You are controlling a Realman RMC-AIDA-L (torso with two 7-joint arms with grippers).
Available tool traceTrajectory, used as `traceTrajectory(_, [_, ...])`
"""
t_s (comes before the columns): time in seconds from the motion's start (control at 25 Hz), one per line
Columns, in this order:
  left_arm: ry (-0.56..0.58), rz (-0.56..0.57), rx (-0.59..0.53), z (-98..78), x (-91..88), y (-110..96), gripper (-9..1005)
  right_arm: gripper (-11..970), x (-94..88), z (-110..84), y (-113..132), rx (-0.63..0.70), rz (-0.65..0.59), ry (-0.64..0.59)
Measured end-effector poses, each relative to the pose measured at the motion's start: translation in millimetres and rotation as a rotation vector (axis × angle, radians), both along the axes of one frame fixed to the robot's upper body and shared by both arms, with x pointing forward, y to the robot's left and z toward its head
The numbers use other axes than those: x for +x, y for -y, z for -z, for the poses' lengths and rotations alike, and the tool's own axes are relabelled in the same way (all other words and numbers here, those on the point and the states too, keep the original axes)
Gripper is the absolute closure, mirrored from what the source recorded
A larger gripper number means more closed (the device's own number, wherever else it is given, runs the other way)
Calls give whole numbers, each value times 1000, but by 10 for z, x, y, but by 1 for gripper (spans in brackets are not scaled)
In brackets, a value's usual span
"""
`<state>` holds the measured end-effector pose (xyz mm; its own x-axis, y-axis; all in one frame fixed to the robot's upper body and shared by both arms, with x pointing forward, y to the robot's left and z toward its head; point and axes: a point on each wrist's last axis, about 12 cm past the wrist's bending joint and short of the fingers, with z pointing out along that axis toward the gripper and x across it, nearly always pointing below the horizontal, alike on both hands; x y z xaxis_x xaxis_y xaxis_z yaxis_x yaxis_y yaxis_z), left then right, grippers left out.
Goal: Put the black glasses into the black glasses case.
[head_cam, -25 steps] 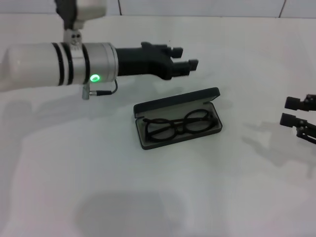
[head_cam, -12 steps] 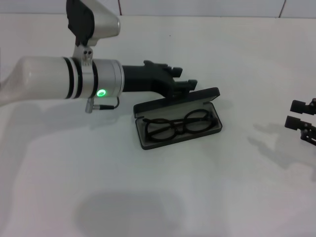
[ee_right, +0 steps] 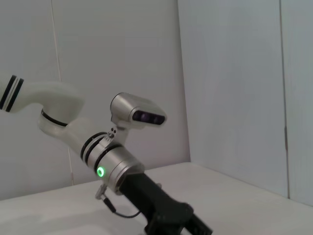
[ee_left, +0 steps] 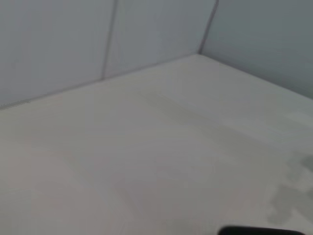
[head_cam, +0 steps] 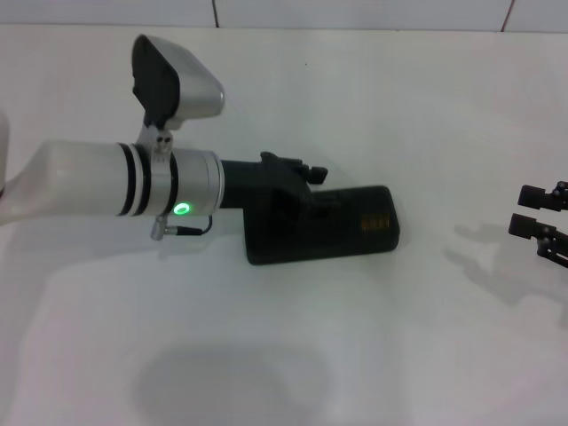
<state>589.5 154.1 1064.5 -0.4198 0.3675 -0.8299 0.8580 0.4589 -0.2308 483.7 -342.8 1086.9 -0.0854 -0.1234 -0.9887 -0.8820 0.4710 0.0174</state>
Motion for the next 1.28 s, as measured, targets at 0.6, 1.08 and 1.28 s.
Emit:
traceTrajectory(0.6, [317,391,-492,-474,-549,-95,448,540,208,-109,-338,43,-128,64])
traceTrajectory(1.08, [410,298,-427,-153,-982,-737,160,303,372,-78,-972,72,-357,145])
traceTrajectory(1.28, [411,224,-414,-77,-997,-867,107,118,345,-11,-1037,77,-360,179])
